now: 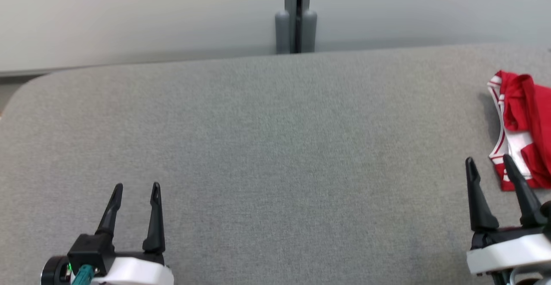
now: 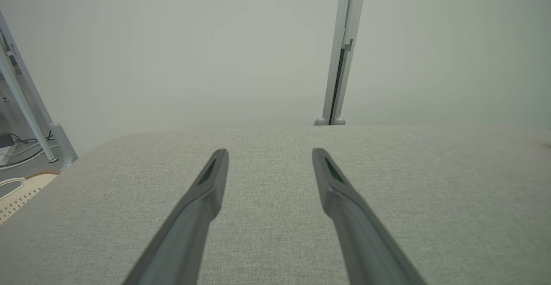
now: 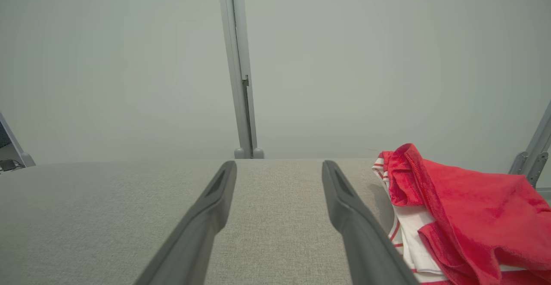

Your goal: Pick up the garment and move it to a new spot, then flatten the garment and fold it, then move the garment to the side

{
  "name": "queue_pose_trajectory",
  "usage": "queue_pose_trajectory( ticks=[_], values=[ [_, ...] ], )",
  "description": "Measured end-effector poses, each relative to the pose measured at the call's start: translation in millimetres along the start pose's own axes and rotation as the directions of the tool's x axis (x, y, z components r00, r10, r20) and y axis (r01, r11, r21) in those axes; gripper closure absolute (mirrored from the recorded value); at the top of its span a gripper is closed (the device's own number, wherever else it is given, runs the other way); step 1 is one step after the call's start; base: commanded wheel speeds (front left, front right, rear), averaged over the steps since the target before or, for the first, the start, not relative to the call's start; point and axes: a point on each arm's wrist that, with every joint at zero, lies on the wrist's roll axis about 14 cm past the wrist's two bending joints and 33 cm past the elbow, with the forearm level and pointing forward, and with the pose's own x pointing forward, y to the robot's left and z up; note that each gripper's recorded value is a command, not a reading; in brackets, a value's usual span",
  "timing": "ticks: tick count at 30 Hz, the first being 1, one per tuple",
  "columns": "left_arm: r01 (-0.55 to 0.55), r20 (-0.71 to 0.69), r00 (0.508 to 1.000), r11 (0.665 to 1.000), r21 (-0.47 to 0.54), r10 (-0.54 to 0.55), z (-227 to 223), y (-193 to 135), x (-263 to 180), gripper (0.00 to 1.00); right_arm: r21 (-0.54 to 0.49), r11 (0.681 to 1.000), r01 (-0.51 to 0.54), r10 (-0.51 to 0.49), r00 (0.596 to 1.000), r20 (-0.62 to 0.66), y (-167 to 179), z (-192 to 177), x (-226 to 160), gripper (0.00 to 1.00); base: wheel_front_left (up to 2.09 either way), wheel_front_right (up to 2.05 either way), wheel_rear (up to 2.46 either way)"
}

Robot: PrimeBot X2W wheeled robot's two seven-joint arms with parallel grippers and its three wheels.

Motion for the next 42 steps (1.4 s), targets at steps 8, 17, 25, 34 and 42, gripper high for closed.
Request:
queue_pose_trajectory(
  ticks=[8,17,25,34,42],
  values=[
    [-0.030,-0.005,1.000,1.000,0.006,0.030,5.9,13.2,-38.6,0.00,-0.010,0.999,-0.035,0.035,0.999,-0.008,17.4,7.6,-28.4,0.00,0.00,0.00,0.00],
    [-0.026,-0.006,1.000,1.000,0.006,0.026,10.3,12.0,-52.3,0.00,-0.009,1.000,-0.008,0.008,1.000,-0.001,16.2,13.0,-45.8,0.00,0.00,0.00,0.00],
    [-0.029,-0.023,0.999,0.999,0.017,0.029,8.8,14.0,-54.6,0.00,-0.008,1.000,-0.004,0.004,1.000,0.001,17.7,14.3,-50.6,0.00,0.00,0.00,0.00],
    [-0.024,-0.029,0.999,1.000,0.019,0.025,8.3,13.3,-55.8,0.00,-0.012,1.000,-0.003,0.003,1.000,0.002,17.5,15.9,-51.8,0.00,0.00,0.00,0.00],
    [-0.026,-0.038,0.999,0.999,0.023,0.027,6.3,15.0,-56.1,0.00,-0.003,1.000,-0.004,0.004,1.000,0.001,19.2,15.5,-51.9,0.00,0.00,0.00,0.00]
  ],
)
